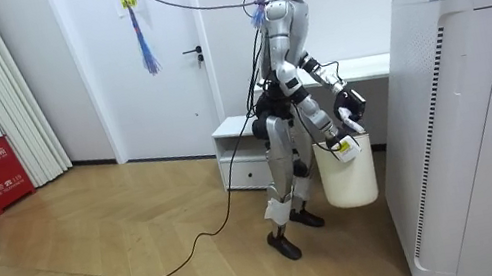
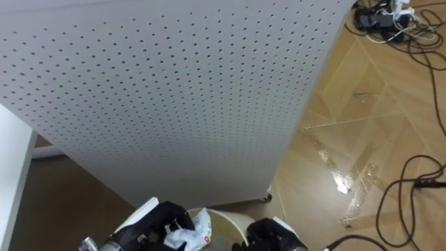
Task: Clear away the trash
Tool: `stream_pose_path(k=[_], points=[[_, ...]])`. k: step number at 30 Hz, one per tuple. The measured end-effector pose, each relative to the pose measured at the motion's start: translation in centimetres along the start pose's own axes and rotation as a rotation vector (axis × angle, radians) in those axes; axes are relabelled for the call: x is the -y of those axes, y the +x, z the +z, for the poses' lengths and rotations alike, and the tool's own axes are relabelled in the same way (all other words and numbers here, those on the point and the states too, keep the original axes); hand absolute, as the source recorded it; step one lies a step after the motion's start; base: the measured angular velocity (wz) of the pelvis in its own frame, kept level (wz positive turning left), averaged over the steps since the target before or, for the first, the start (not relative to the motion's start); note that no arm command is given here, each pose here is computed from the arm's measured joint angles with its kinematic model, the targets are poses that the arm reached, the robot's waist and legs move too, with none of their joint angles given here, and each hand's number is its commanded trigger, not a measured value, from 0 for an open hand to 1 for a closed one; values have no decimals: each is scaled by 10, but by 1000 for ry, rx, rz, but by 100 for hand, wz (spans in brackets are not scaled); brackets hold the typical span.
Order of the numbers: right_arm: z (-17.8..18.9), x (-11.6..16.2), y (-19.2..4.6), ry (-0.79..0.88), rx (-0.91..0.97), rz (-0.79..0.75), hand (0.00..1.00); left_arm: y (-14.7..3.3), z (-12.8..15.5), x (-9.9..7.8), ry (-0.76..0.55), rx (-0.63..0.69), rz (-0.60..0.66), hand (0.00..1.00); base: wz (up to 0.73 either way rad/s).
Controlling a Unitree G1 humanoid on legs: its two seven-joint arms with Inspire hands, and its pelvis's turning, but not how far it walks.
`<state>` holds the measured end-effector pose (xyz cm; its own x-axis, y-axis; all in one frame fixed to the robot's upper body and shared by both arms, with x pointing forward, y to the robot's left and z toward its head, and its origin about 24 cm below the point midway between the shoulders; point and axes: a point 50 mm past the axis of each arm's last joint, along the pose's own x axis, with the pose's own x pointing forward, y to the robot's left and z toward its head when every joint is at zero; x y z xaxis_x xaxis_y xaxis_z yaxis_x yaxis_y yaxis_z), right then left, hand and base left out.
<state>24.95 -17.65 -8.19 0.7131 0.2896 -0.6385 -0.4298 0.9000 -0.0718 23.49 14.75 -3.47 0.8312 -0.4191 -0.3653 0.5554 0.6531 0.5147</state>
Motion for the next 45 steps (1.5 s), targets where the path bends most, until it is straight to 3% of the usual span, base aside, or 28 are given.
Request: stream_pose_path(k=[35,45], points=[[-1,6,-2,-9,-5,-9,100,-5,-15,22,-28,-113,-195,0,0],[-25,4,-11,51,-56,-16,100,-24,-37,40,-135,-197,-221,0,0]])
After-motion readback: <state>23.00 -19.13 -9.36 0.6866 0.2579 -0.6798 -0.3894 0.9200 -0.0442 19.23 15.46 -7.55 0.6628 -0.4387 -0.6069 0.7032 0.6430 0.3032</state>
